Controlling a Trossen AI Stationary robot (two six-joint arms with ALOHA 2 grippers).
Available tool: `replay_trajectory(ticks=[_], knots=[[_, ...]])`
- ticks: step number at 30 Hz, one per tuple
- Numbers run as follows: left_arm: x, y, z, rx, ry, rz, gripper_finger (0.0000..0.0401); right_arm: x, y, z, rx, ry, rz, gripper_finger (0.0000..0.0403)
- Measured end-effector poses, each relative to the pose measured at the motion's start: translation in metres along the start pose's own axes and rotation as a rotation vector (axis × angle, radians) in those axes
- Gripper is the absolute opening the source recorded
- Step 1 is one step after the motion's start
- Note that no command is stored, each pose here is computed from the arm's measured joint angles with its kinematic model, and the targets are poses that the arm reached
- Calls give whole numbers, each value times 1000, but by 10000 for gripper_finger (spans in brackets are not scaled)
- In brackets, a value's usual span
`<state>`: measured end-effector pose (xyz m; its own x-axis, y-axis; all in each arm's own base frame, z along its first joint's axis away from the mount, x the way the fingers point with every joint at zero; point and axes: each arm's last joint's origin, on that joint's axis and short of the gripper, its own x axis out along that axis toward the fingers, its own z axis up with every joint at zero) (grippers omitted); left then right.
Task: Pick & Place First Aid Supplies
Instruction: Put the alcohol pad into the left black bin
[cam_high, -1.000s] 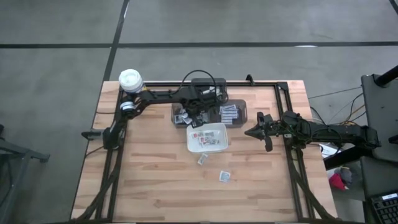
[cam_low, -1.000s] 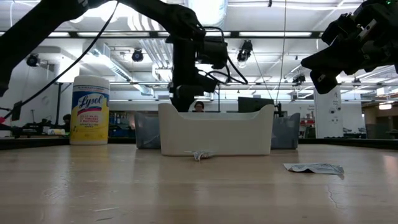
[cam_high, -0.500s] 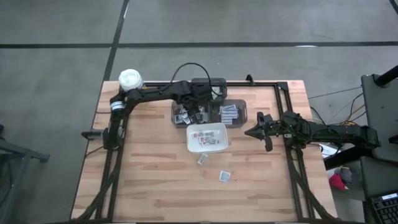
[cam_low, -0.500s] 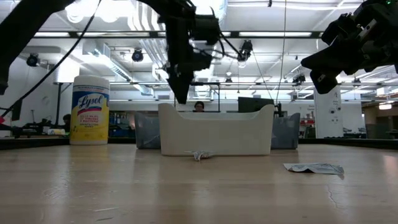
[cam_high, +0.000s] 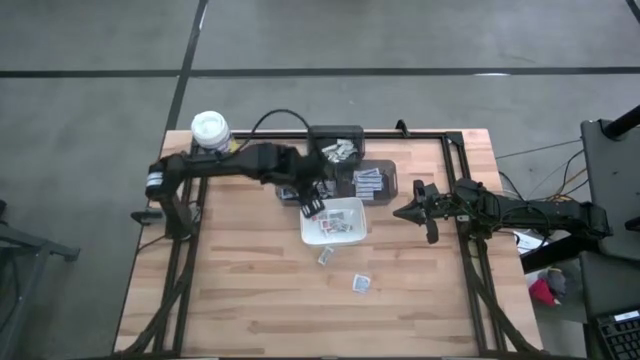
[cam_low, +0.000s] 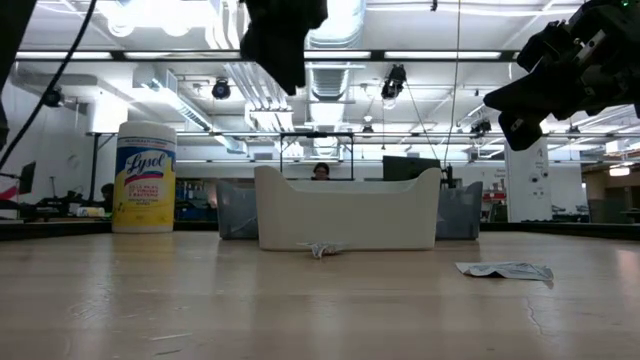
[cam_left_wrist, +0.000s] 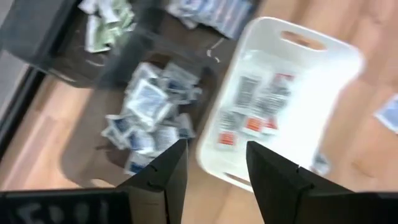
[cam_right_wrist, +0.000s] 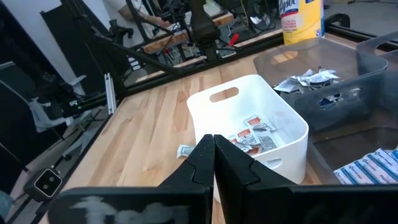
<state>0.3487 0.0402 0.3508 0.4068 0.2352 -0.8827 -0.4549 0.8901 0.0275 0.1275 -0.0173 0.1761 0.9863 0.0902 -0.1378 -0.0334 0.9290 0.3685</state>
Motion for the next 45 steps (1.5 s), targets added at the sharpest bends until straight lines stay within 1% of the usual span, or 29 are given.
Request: replay_trajectory(ticks=[7, 11, 14, 20, 22, 24, 27, 29, 32, 36, 38, 42, 45], knots=[[-9, -48, -17, 16, -7, -69, 158, 0, 0, 0, 0, -1, 0, 8], [-5, -78, -26, 18, -20, -110, 158, 0, 0, 0, 0, -1, 0, 8], [-1, -98, -33, 17, -56, -156, 158, 0, 0, 0, -1, -2, 0, 8], [10, -127, -49, -25, -108, -232, 158, 0, 0, 0, -1, -2, 0, 8], [13, -135, -54, -23, -145, -233, 158, 0, 0, 0, -1, -2, 1, 8], [17, -141, -57, -30, -215, -222, 158, 0, 0, 0, -1, -2, 1, 8], [23, -148, -60, -33, -297, -188, 158, 0, 0, 0, 4, -2, 1, 8], [26, -150, -59, -54, -354, -186, 158, 0, 0, 0, 53, -2, 1, 8], [34, -151, -62, -47, -408, -208, 158, 0, 0, 0, 133, 1, 6, 8], [42, -148, -70, -63, -470, -255, 156, 0, 2, 0, 171, 27, 63, 8], [41, -144, -74, -79, -495, -274, 156, 0, 6, 3, 170, 36, 106, 8], [40, -131, -88, -107, -497, -267, 156, 0, 18, 17, 133, 20, 176, 8], [32, -118, -98, -122, -504, -267, 156, 0, 29, 30, 102, 39, 215, 8]])
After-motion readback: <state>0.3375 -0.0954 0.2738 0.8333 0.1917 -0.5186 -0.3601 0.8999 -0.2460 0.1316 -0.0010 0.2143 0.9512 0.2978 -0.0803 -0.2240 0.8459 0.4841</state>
